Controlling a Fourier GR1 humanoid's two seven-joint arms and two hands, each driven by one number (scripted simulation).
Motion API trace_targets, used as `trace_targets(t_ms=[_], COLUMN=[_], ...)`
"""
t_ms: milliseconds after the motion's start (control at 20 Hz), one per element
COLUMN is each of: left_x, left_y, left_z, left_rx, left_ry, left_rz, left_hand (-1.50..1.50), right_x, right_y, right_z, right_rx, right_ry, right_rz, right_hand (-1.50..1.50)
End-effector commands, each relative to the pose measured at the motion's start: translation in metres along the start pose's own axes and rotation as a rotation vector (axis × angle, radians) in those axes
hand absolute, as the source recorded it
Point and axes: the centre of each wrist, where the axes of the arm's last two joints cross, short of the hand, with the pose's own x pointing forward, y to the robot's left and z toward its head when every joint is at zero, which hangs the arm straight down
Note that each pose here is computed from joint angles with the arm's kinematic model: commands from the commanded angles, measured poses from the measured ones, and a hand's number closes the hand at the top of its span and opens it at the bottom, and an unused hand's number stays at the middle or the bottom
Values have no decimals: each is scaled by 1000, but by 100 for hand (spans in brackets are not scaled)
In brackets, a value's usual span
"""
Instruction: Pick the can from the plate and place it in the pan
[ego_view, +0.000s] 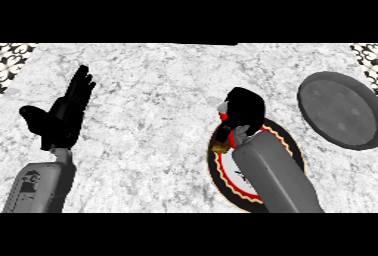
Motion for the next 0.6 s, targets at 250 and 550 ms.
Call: trace_targets(t_ms=[250,550], left_x=[-19,1], left_y=[6,21], left_z=[16,16], left_rx=[8,28], left_ry=[28,7], left_rz=[-11,-15], left_hand=[0,0], right_x=[54,18], right_y=[-44,-63], right_z=[15,-7], right_rx=[-447,-560], right_ry=[33,102], right_rz=[-155,-245], right_hand=[150,150])
